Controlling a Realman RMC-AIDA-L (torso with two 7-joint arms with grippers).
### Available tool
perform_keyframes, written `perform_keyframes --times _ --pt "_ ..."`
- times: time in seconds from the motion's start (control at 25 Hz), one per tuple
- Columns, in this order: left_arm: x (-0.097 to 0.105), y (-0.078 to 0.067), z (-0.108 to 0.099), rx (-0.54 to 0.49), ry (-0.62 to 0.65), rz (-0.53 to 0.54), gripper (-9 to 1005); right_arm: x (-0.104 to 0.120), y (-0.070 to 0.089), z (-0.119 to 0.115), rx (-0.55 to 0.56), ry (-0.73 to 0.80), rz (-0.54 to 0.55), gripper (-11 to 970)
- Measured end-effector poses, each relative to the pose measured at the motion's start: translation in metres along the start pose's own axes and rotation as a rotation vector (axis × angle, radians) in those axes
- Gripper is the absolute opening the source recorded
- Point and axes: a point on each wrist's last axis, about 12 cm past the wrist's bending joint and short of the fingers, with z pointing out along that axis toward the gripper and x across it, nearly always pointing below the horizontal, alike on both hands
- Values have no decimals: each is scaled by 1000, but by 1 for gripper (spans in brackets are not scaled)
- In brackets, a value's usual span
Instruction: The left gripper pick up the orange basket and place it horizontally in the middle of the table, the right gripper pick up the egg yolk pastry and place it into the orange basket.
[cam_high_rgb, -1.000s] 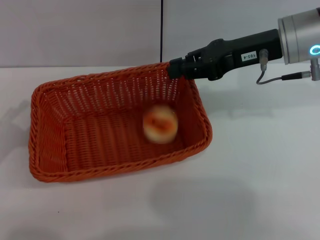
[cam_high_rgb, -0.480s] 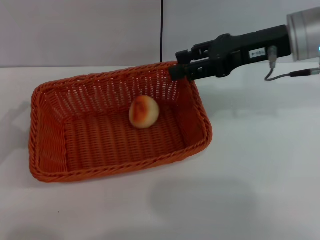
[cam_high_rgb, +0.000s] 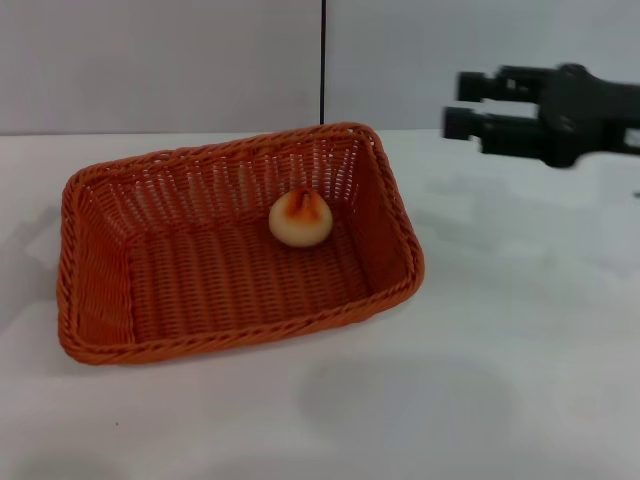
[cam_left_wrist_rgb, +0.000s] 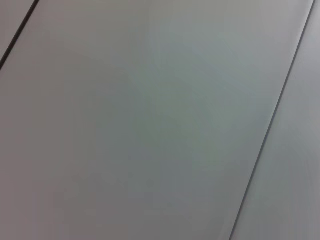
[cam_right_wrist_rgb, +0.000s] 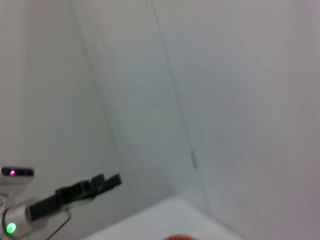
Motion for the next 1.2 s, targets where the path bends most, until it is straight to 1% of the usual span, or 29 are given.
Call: perform_keyframes --times 0.04,0.08,0.12,0.2,0.24,0.28,0.32,0.52,0.64,0.72,1.2 --pt "0 0 0 0 -1 2 704 9 2 -7 13 -42 -10 609" --pt "1 -1 -1 1 -2 3 704 25 5 -17 41 -112 -17 609" --pt "2 -1 -1 2 -4 5 704 25 5 -17 41 -112 -17 609" --pt "4 -2 -1 2 -7 5 704 44 10 -29 80 -187 -39 609" --pt "4 -2 -1 2 -7 5 704 49 11 -31 92 -207 -54 609" --pt "4 -2 -1 2 -7 5 704 60 16 -37 121 -256 -84 609" --pt "4 -2 -2 2 -7 5 704 60 16 -37 121 -256 -84 609" --pt "5 -4 -4 7 -4 7 704 82 25 -44 190 -384 -155 609" --pt "7 -7 -8 13 -3 18 704 92 30 -47 241 -447 -195 609" --pt "7 -8 -11 13 -3 22 704 96 32 -48 266 -471 -196 609" --pt "11 -16 -21 51 15 96 704 102 29 -52 331 -470 -211 609"
